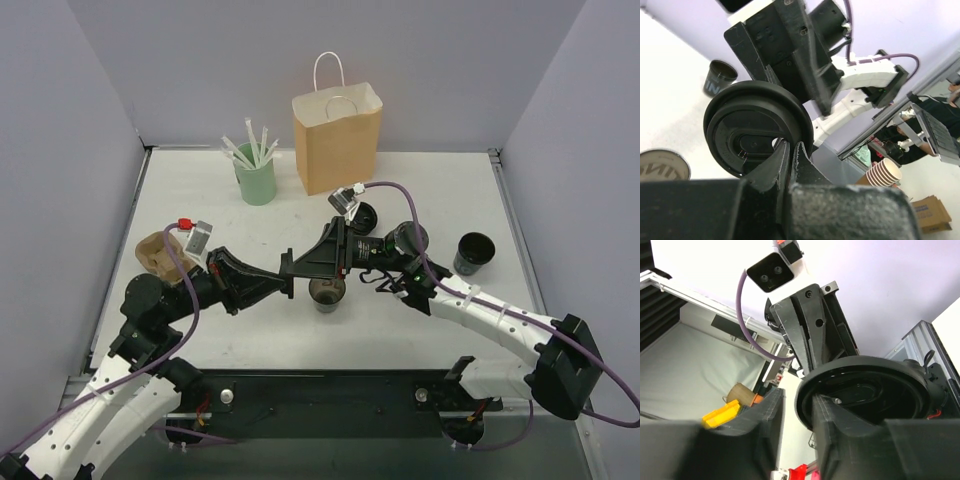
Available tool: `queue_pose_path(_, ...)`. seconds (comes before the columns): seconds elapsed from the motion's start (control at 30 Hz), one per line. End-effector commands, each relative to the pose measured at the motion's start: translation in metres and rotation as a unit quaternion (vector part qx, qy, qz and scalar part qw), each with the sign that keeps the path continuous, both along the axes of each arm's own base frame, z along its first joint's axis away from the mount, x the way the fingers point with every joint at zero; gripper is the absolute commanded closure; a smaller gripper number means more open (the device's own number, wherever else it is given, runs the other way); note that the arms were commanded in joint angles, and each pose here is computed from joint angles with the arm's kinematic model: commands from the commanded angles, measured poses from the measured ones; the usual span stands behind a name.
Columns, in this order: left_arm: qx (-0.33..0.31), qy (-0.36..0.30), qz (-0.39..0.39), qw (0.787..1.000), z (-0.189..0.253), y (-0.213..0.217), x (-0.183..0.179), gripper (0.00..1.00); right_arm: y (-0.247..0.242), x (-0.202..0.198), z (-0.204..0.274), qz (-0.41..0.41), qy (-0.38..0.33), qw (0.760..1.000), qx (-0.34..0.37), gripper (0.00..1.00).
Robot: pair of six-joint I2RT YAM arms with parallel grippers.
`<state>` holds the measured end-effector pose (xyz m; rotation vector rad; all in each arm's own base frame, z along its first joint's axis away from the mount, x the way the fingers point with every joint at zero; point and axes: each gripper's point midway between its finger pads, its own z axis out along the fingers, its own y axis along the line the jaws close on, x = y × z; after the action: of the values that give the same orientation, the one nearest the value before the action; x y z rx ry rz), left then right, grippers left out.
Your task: Pack the takeout coffee
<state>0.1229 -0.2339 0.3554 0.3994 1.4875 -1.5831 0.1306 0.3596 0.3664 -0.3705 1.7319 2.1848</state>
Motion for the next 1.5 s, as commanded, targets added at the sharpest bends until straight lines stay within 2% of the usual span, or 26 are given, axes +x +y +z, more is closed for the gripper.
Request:
queue_pose_path(0.0,0.035,0.015,0.037,0.999,-0.007,0.002,0.014,1.00,-0.013,0.006,0.007,-0.033,-0.035,0.999,0.018,0.62)
queue_pose_path(0.03,0.047,0.022,0.056,0.997,-0.010,0.004,0.020,1.00,-0.015,0.010,-0.007,-0.043,-0.020,0.999,-0.010,0.58)
queue_pose_path(0.07,0.074,0.045,0.067,0.994,-0.020,0.006,0.023,1.00,-0.020,0.015,-0.020,-0.062,-0.033,0.997,-0.031,0.52)
queue_pose_path(0.1,0.091,0.041,0.078,0.992,-0.024,0.008,0.027,1.00,-0.029,0.012,-0.020,-0.077,-0.044,0.995,-0.038,0.48)
queue_pose_path(0.13,0.102,0.043,0.093,0.989,-0.026,0.010,0.032,1.00,-0.033,0.018,-0.046,-0.103,-0.017,0.990,-0.092,0.44)
queue_pose_path(0.17,0.128,0.065,0.100,0.985,-0.039,0.012,0.036,1.00,-0.040,0.021,-0.057,-0.123,-0.027,0.985,-0.122,0.36)
queue_pose_path(0.2,0.138,0.051,0.108,0.983,-0.032,0.014,0.037,1.00,-0.051,0.017,-0.063,-0.141,-0.076,0.975,-0.152,0.34)
queue_pose_path(0.23,0.151,0.057,0.117,0.980,-0.036,0.016,0.041,1.00,-0.065,0.024,-0.098,-0.176,-0.056,0.954,-0.237,0.33)
queue_pose_path(0.27,0.181,0.079,0.135,0.971,-0.050,0.019,0.048,1.00,-0.074,0.024,-0.101,-0.191,-0.067,0.943,-0.263,0.29)
queue_pose_path(0.3,0.193,0.072,0.149,0.967,-0.045,0.022,0.053,1.00,-0.087,0.023,-0.107,-0.206,-0.092,0.930,-0.291,0.26)
queue_pose_path(0.33,0.206,0.078,0.155,0.963,-0.049,0.023,0.056,1.00,-0.101,0.018,-0.126,-0.209,-0.078,0.914,-0.338,0.21)
queue_pose_path(0.37,0.231,0.098,0.174,0.952,-0.061,0.025,0.064,1.00,-0.112,0.022,-0.132,-0.232,-0.081,0.901,-0.358,0.13)
queue_pose_path(0.47,0.261,0.133,0.193,0.937,-0.075,0.020,0.076,1.00,-0.139,0.016,-0.141,-0.259,-0.091,0.878,-0.393,0.03)
queue_pose_path(0.53,0.279,0.135,0.201,0.929,-0.077,0.009,0.078,1.00,-0.156,0.009,-0.145,-0.271,-0.096,0.867,-0.407,0.02)
queue_pose_path(0.57,0.314,0.148,0.198,0.917,-0.094,0.001,0.081,1.00,-0.162,0.011,-0.146,-0.282,-0.098,0.859,-0.415,0.02)
queue_pose_path(0.6,0.339,0.138,0.228,0.902,-0.096,0.001,0.088,1.00,-0.170,0.010,-0.145,-0.293,-0.101,0.855,-0.416,0.02)
queue_pose_path(0.63,0.348,0.128,0.234,0.899,-0.086,-0.007,0.090,1.00,-0.176,0.007,-0.150,-0.293,-0.098,0.848,-0.430,0.02)
queue_pose_path(0.67,0.401,0.130,0.215,0.881,-0.107,-0.022,0.082,1.00,-0.181,0.006,-0.151,-0.296,-0.100,0.844,-0.437,0.02)
queue_pose_path(0.73,0.450,0.130,0.235,0.852,-0.115,-0.030,0.091,1.00,-0.191,0.005,-0.153,-0.308,-0.101,0.833,-0.448,0.02)
queue_pose_path(0.93,0.519,0.143,0.226,0.812,-0.146,-0.058,0.096,1.00,-0.206,0.001,-0.158,-0.317,-0.105,0.820,-0.464,0.02)
queue_pose_path(1.2,0.542,0.146,0.199,0.803,-0.159,-0.094,0.100,1.00,-0.214,0.000,-0.159,-0.327,-0.112,0.813,-0.469,0.02)
queue_pose_path(1.27,0.555,0.150,0.193,0.795,-0.169,-0.100,0.098,1.00,-0.214,0.000,-0.159,-0.326,-0.113,0.812,-0.470,0.02)
queue_pose_path(1.47,0.565,0.155,0.177,0.791,-0.183,-0.113,0.092,1.00,-0.215,0.000,-0.160,-0.325,-0.114,0.811,-0.473,0.02)
